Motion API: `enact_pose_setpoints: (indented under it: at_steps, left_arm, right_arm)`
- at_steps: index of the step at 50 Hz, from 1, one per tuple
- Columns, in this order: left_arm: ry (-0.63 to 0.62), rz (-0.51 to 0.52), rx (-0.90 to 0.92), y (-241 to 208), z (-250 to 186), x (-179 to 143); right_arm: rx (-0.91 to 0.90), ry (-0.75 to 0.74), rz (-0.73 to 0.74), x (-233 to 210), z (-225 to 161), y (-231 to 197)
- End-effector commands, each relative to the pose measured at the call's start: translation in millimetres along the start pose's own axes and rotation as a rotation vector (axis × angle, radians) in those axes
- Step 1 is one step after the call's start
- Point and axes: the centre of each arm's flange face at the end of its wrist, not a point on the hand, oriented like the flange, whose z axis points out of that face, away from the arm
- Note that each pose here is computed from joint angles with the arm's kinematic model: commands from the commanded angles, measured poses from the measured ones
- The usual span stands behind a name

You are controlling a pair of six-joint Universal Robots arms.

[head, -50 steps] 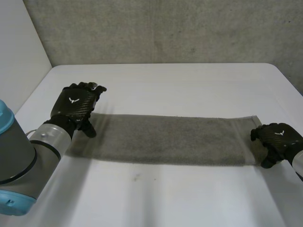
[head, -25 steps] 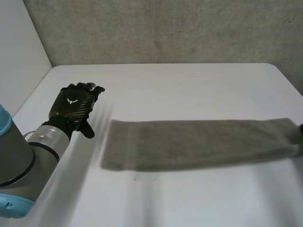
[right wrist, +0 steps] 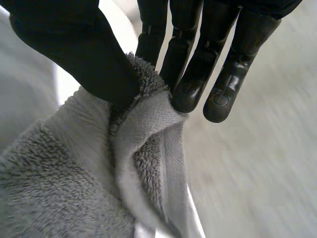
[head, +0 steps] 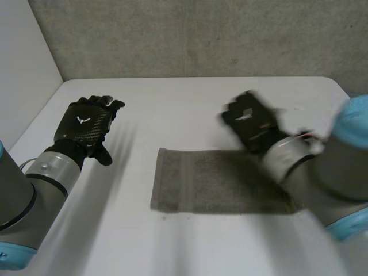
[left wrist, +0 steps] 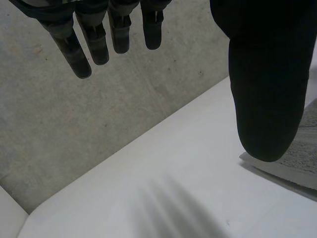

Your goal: Fold the towel.

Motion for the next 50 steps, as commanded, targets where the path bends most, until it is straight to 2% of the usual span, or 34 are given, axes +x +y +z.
enact_pose_setpoints:
  at_steps: [1, 6, 10, 15, 17, 18, 20, 23, 25, 27, 33, 40, 48, 50]
  left_arm:
    - [0.004, -0.001, -0.009, 2, -1, 1]
    - [0.015, 0.000, -0.010, 3, -2, 5]
    - [0.016, 0.000, -0.006, 3, 0, 5]
    - [0.044, 0.002, 0.024, -3, 2, 15]
    - [0.105, 0.005, 0.044, -6, 3, 36]
    - [0.106, 0.005, 0.044, -6, 3, 36]
    - [0.172, 0.007, 0.068, -12, 1, 60]
    - [0.203, 0.009, 0.076, -13, 1, 71]
    - [0.264, 0.014, 0.085, -13, 0, 94]
    - [0.281, 0.018, 0.079, -9, 0, 104]
    - [0.221, 0.046, -0.015, 22, 11, 120]
    - [0.197, 0.126, -0.109, 55, 12, 125]
    - [0.232, 0.147, -0.117, 55, -6, 132]
    - [0.235, 0.145, -0.104, 49, -10, 132]
  right_arm:
    - [0.089, -0.273, -0.007, -110, -2, -30]
    - [0.085, -0.352, 0.001, -140, -10, -30]
    - [0.079, -0.344, 0.000, -139, -10, -30]
    - [0.057, -0.260, 0.046, -114, -12, -37]
    - [0.017, -0.179, 0.150, -85, -11, -31]
    - [0.017, -0.179, 0.150, -85, -11, -31]
    - [-0.078, -0.115, 0.268, -57, -13, -4]
    - [-0.116, -0.099, 0.313, -48, -18, 7]
    - [-0.182, -0.107, 0.390, -39, -31, 23]
    - [-0.227, -0.118, 0.421, -38, -39, 36]
    - [-0.376, -0.106, 0.508, -31, -61, 88]
    - [-0.401, -0.061, 0.456, -25, -66, 111]
    - [-0.383, 0.005, 0.267, -11, -57, 112]
    - [-0.364, 0.024, 0.179, -7, -49, 102]
